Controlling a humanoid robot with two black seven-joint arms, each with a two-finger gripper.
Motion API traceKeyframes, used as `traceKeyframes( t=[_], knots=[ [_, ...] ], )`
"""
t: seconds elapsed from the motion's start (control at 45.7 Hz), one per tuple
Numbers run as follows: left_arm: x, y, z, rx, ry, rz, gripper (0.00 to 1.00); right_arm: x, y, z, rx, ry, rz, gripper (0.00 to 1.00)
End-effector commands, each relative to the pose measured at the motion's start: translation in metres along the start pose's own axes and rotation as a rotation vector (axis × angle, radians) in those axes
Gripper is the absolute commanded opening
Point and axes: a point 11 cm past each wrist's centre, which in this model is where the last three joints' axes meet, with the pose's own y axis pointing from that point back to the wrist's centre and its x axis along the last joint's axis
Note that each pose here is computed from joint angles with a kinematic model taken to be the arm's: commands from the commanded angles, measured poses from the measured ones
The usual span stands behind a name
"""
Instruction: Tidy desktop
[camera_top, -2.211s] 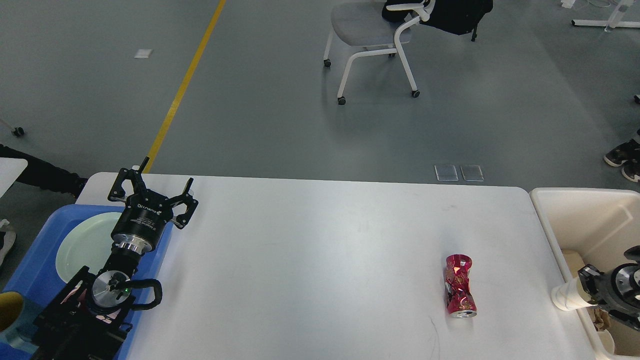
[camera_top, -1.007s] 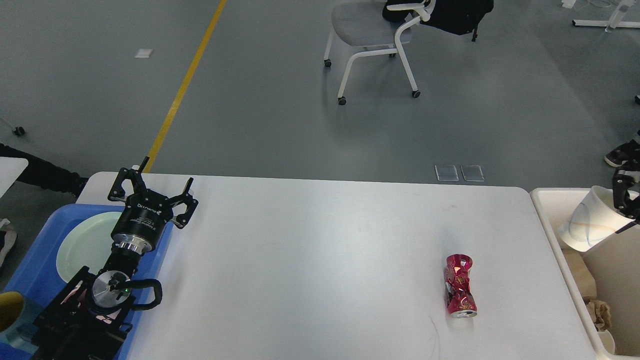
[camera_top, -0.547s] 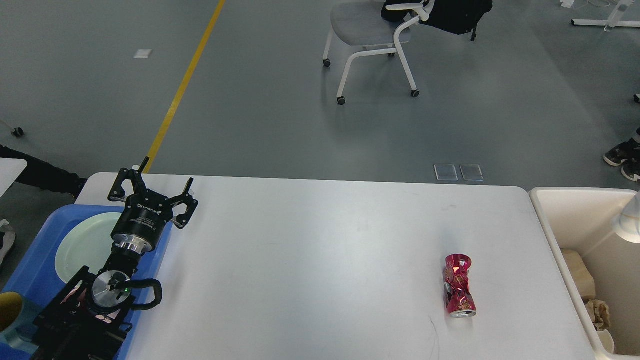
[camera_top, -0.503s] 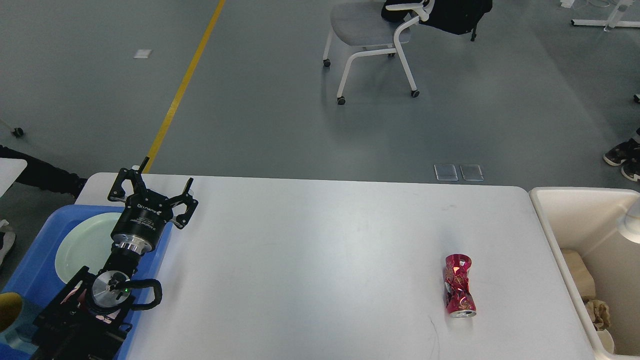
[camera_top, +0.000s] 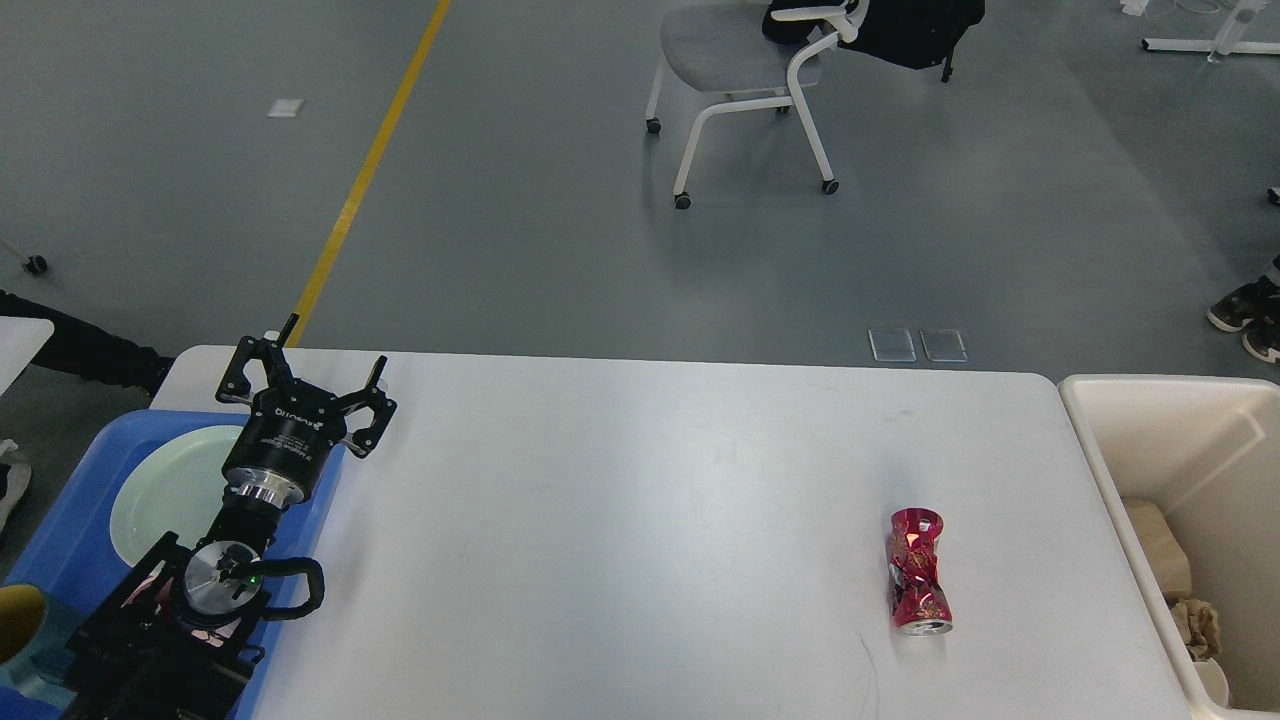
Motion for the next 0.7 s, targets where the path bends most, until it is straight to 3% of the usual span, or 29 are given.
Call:
traceKeyframes(
  t=[0.0,0.285,0.503,0.679],
  knots=[
    [0.0,0.0,0.0,0.0,0.0,0.002,0.96,-0.026,-0.034,-0.011,-0.006,0.02,0.025,0.0],
    [0.0,0.0,0.0,0.0,0.0,0.002,0.96,-0.07,-0.084,-0.012,-0.025,0.051,0.147,0.0],
    [0.0,0.0,0.0,0.0,0.0,0.002,0.96,-0.123,-0.102,-0.009,-0.027,0.072,0.139,0.0],
    [0.0,0.0,0.0,0.0,0.0,0.002,0.96,-0.131,-0.104,-0.008,-0.028,0.068,0.158,0.0]
  ],
)
